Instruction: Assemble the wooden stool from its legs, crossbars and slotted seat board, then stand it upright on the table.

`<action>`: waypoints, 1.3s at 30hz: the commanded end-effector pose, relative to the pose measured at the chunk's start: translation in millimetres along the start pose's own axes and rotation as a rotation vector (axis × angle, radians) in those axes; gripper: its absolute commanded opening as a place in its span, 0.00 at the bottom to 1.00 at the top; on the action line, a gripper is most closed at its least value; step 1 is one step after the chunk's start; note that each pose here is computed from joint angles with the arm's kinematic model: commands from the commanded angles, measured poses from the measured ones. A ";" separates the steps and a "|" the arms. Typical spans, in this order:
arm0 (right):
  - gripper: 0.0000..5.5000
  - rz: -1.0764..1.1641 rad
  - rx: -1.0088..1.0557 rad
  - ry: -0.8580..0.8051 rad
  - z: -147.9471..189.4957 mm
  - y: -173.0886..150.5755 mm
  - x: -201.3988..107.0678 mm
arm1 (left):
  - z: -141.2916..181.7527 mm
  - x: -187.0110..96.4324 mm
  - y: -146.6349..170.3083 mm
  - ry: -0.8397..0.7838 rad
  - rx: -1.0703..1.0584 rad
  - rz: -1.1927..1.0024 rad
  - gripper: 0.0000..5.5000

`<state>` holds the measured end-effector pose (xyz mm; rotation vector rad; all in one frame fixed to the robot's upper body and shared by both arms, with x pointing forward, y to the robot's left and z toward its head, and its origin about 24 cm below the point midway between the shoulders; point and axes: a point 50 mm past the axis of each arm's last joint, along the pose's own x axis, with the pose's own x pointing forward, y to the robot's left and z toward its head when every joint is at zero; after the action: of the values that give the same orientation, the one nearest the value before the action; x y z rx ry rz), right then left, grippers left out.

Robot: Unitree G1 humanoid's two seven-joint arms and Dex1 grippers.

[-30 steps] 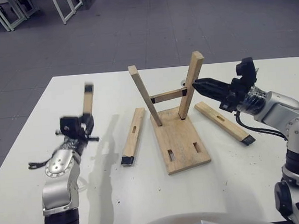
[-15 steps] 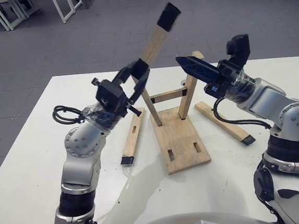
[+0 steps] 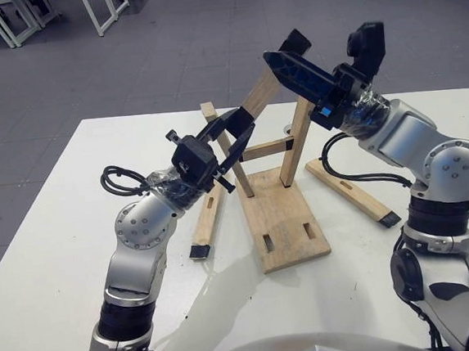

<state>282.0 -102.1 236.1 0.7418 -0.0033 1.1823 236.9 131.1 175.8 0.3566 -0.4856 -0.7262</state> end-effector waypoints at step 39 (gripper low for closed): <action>0.07 -0.680 -0.323 0.352 -6.7 -107.7 -176.0 | -48.2 -35.3 -24.9 0.295 0.058 -0.171 0.40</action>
<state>290.8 -264.0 107.6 0.2285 0.3374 0.6241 225.1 145.1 114.1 0.5389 -0.2033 -0.8106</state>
